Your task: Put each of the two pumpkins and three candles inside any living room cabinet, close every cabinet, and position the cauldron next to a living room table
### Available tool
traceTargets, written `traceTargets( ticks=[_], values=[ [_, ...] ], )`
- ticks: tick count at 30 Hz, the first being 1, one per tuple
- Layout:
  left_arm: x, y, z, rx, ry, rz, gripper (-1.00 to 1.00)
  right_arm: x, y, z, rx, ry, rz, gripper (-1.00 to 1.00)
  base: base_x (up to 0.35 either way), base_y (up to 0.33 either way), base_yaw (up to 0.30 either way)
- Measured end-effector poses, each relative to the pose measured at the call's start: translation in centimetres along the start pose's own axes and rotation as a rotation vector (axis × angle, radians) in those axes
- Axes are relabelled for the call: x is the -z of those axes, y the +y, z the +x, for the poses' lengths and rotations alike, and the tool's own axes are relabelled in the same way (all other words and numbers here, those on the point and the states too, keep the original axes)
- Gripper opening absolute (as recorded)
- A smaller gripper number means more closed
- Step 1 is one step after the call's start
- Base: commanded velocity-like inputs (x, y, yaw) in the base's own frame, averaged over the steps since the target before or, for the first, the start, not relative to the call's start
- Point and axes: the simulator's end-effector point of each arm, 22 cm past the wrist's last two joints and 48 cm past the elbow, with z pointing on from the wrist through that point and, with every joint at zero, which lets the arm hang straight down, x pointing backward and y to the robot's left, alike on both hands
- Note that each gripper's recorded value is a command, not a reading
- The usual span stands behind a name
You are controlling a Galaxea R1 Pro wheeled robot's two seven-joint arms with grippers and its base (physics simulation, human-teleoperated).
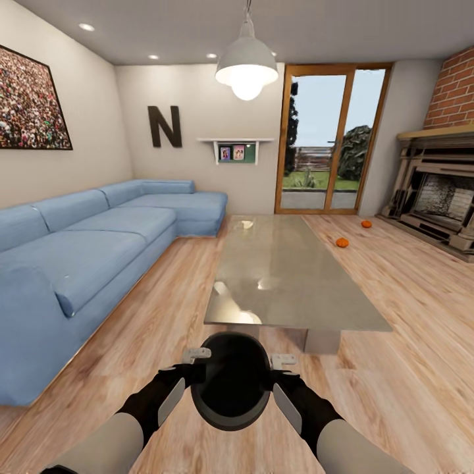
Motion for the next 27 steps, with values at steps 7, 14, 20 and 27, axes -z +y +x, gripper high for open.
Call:
traceTargets(
  ticks=[7,14,20,27],
  values=[
    [-1.0,0.2,1.5,0.004,0.029,-0.001,-1.0,-1.0,-0.1,1.4,-0.003,0.029,0.001,-1.0,0.0,0.0,0.0],
    [-1.4,0.3,2.1,0.006,0.04,-0.001,-1.0,-1.4,-0.2,2.0,-0.002,0.04,0.001,-1.0,0.0,0.0,0.0],
    [-1.8,0.4,2.8,0.009,0.053,-0.002,-1.0,-1.8,-0.3,2.6,-0.003,0.054,0.001,-1.0,0.0,0.0,0.0],
    [-2.7,0.6,4.3,0.014,0.082,-0.003,-1.0,-2.7,-0.4,4.0,-0.004,0.083,0.002,-1.0,0.0,0.0,0.0]
  ],
)
